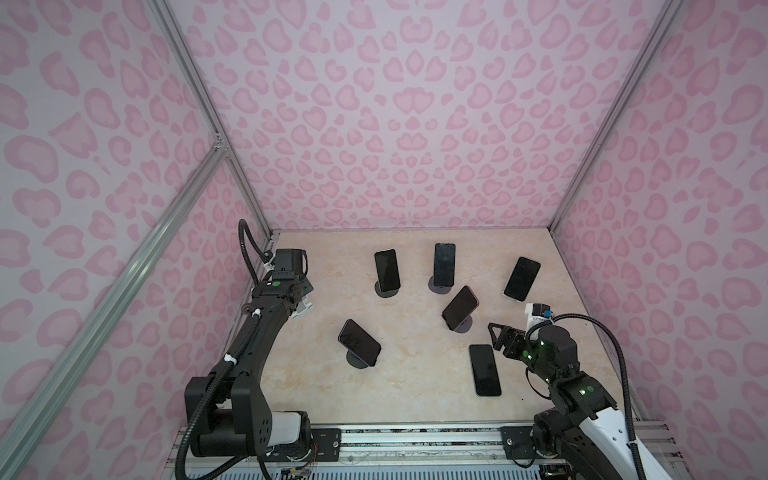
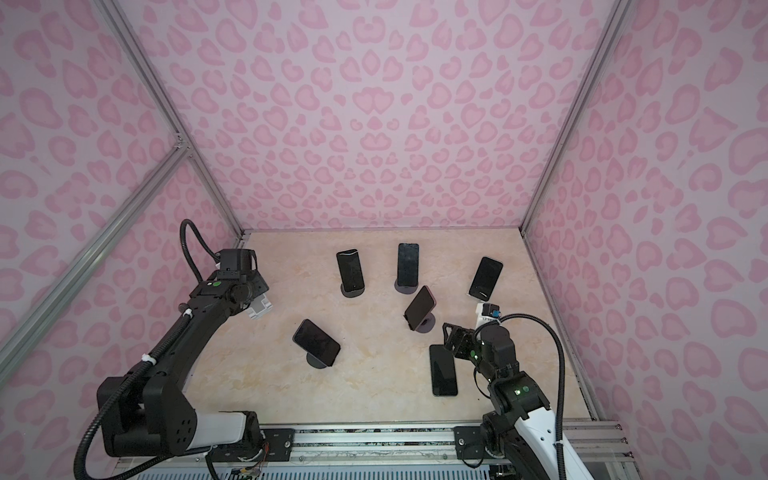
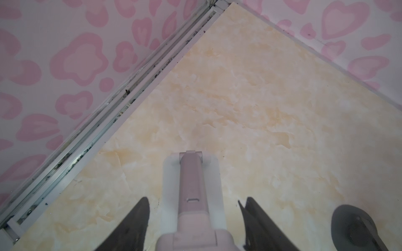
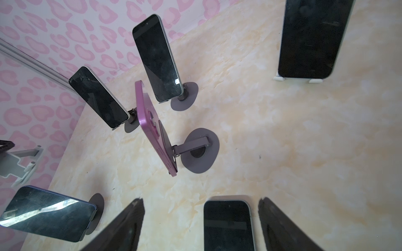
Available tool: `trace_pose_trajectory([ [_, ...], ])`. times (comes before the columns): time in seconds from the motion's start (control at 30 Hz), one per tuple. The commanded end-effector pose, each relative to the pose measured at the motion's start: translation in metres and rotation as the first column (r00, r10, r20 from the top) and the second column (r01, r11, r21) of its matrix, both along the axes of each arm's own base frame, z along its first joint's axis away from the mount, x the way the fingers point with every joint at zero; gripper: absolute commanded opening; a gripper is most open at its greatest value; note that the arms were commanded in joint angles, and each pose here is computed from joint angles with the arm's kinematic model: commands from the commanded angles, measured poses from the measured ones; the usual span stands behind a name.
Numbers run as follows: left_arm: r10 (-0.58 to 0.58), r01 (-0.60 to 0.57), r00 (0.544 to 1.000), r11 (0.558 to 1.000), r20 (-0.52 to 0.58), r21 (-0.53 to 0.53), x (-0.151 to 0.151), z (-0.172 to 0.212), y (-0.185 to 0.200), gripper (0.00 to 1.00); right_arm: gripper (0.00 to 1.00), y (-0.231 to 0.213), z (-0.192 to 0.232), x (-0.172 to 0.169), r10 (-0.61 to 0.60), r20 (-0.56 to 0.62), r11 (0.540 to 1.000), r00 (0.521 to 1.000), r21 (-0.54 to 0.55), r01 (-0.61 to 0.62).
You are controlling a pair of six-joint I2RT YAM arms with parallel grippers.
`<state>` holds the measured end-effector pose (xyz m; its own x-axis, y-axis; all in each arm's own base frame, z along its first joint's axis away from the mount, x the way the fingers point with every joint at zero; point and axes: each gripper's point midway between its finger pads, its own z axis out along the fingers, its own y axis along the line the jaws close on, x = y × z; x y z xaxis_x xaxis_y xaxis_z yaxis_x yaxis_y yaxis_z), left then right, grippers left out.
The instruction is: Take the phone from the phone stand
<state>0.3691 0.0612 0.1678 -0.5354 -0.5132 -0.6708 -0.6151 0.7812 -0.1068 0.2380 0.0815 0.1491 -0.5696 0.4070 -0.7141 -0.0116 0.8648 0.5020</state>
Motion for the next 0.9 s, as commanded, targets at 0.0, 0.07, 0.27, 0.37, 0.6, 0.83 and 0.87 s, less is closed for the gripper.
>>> trace_pose_trajectory([
  [0.0, 0.082, -0.075, 0.986, 0.996, 0.144, -0.049, 0.032, 0.002, 0.012, 0.51, 0.85, -0.002, 0.0, -0.003, -0.008, 0.006, 1.0, 1.0, 0.002, 0.008],
  [0.07, 0.105, -0.098, 0.983, 0.994, 0.149, -0.053, 0.039, -0.008, 0.017, 0.51, 0.85, -0.004, 0.002, -0.003, -0.018, 0.016, 1.0, 1.0, 0.002, 0.018],
  [0.27, 0.17, -0.166, 0.98, 0.985, 0.104, -0.043, 0.047, -0.037, 0.029, 0.52, 0.86, 0.004, -0.004, 0.003, 0.016, -0.004, 1.0, 1.0, 0.012, -0.016],
  [0.37, 0.199, -0.196, 0.978, 0.979, 0.062, -0.058, 0.045, -0.054, 0.034, 0.53, 0.86, 0.006, -0.008, 0.005, 0.024, -0.015, 1.0, 1.0, 0.007, -0.024],
  [0.6, 0.205, -0.204, 0.979, 0.978, 0.002, -0.044, 0.045, -0.077, 0.039, 0.55, 0.9, 0.008, -0.009, 0.007, 0.029, -0.009, 1.0, 1.0, 0.009, -0.029],
  [0.83, 0.219, -0.22, 0.975, 0.974, -0.037, -0.044, 0.048, -0.087, 0.042, 0.68, 0.93, 0.005, -0.005, 0.004, 0.022, -0.012, 1.0, 1.0, 0.001, -0.022],
  [0.87, 0.221, -0.223, 0.974, 0.974, -0.04, -0.048, 0.047, -0.086, 0.041, 0.73, 0.93, 0.003, -0.004, 0.003, 0.016, -0.009, 1.0, 1.0, 0.001, -0.016],
])
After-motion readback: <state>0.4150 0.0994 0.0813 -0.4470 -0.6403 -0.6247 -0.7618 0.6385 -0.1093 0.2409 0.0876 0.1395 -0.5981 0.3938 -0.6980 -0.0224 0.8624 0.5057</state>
